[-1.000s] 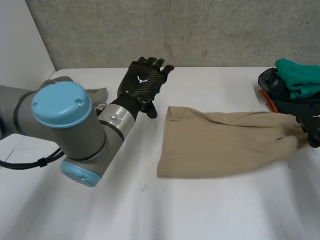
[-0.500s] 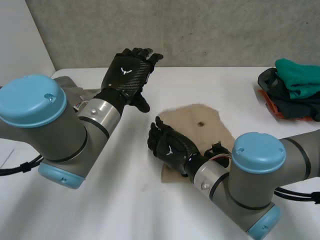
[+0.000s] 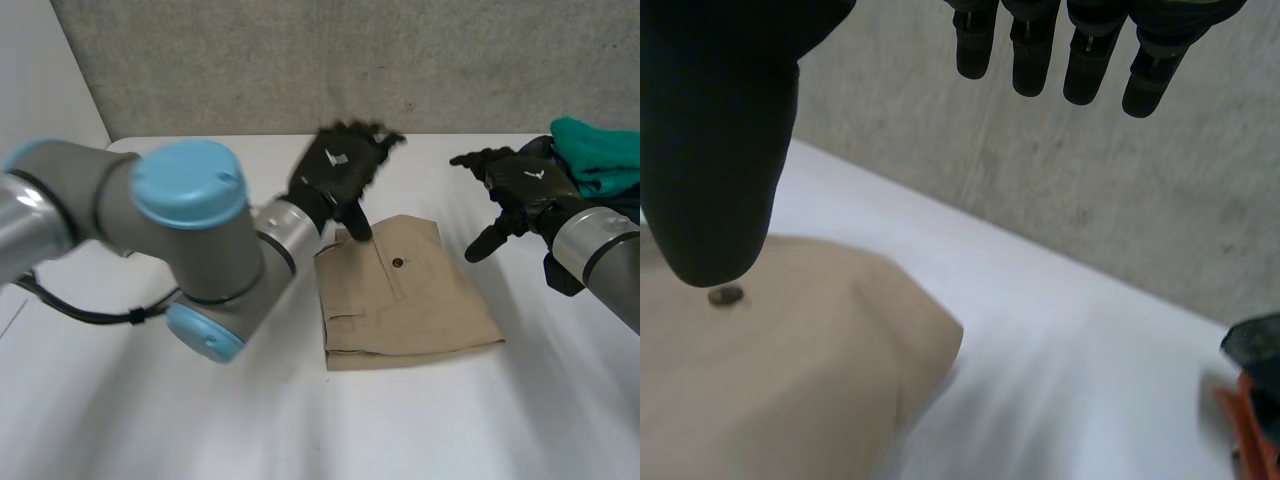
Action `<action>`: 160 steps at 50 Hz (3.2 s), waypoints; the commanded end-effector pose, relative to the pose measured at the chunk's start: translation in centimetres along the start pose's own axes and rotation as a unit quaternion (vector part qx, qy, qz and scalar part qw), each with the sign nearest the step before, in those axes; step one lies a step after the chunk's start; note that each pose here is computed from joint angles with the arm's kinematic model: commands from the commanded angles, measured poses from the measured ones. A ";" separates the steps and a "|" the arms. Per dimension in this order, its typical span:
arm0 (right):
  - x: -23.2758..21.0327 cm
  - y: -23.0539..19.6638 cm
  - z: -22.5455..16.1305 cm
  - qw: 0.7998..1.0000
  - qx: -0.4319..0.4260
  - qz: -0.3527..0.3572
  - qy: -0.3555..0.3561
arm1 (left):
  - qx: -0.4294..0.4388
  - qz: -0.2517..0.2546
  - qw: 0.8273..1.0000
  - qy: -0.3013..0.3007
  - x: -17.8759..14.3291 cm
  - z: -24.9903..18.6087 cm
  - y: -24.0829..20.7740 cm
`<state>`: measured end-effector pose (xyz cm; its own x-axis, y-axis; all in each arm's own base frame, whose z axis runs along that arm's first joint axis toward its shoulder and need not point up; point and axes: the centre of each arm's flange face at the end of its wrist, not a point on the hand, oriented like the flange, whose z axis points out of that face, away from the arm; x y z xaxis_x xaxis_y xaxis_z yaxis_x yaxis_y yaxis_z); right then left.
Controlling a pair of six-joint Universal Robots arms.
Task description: Fold the laundry.
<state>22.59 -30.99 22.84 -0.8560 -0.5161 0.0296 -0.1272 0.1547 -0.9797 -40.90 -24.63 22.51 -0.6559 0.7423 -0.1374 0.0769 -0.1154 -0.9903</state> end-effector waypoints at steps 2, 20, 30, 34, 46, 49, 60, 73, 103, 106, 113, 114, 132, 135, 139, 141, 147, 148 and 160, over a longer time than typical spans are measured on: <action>-0.2 4.2 2.9 0.994 -0.097 0.000 -0.042 | -0.115 -0.015 0.993 -0.014 2.0 -0.6 5.7; 0.7 6.4 4.2 0.981 -0.099 -0.168 -0.017 | -0.208 0.031 0.977 -0.048 1.0 -2.1 7.7; -3.7 3.1 -1.1 0.976 -0.003 -0.217 -0.030 | -0.061 0.018 0.997 0.031 -0.6 -1.4 -2.4; -5.8 5.4 -3.4 0.972 -0.007 -0.231 -0.050 | -0.015 0.009 0.997 0.072 -1.0 -1.2 -5.3; -8.3 12.0 -4.1 0.969 -0.015 -0.233 -0.085 | -0.009 -0.044 0.975 0.216 1.1 -2.1 -6.8; -8.2 12.6 -3.4 0.968 -0.006 -0.235 -0.082 | -0.012 -0.045 0.975 0.218 1.4 -2.2 -6.6; -7.6 13.3 0.2 0.963 0.058 -0.259 -0.050 | -0.023 -0.048 0.974 0.218 1.5 -2.3 -5.9; -7.2 11.9 2.8 0.959 0.097 -0.266 -0.032 | -0.023 -0.047 0.975 0.217 1.4 -2.3 -5.9; 11.3 -11.6 8.9 0.869 0.397 -0.198 0.217 | 0.066 -0.012 0.984 0.163 -2.0 -3.2 -11.8; 16.4 -10.7 9.4 0.862 0.390 -0.199 0.255 | 0.063 -0.014 0.984 0.164 -1.9 -3.2 -11.6; 25.2 -3.4 11.3 0.879 0.325 -0.211 0.278 | 0.055 -0.018 0.984 0.168 -1.6 -3.2 -11.0; 25.9 -2.3 11.6 0.884 0.315 -0.212 0.272 | 0.055 -0.018 0.984 0.167 -1.6 -3.2 -10.9; 27.8 6.1 11.1 0.949 0.194 -0.180 0.171 | 0.046 -0.021 0.984 0.172 -1.2 -3.0 -9.8; 27.8 5.0 10.9 0.946 0.202 -0.185 0.174 | 0.046 -0.022 0.984 0.173 -1.2 -3.1 -9.8; 27.7 3.1 10.4 0.940 0.213 -0.190 0.185 | 0.047 -0.022 0.983 0.175 -0.8 -3.1 -9.9; 27.6 2.7 10.2 0.939 0.214 -0.189 0.191 | 0.048 -0.022 0.982 0.180 -0.5 -3.3 -10.0; 26.5 0.0 7.6 0.942 0.193 -0.170 0.217 | 0.050 -0.023 0.981 0.187 0.1 -3.5 -10.2; 26.3 -0.2 7.2 0.944 0.187 -0.166 0.217 | 0.051 -0.023 0.981 0.187 0.2 -3.5 -10.3; 26.0 -2.1 0.7 0.947 0.045 -0.112 0.298 | 0.073 -0.026 0.979 0.189 0.4 -3.7 -11.6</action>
<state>3.16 -47.21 23.75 -0.9524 -0.0707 0.2965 -0.2871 -0.1179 -0.9506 -39.28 -20.70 32.94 -0.3291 0.9382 -0.1072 -0.0457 -0.1292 -0.9906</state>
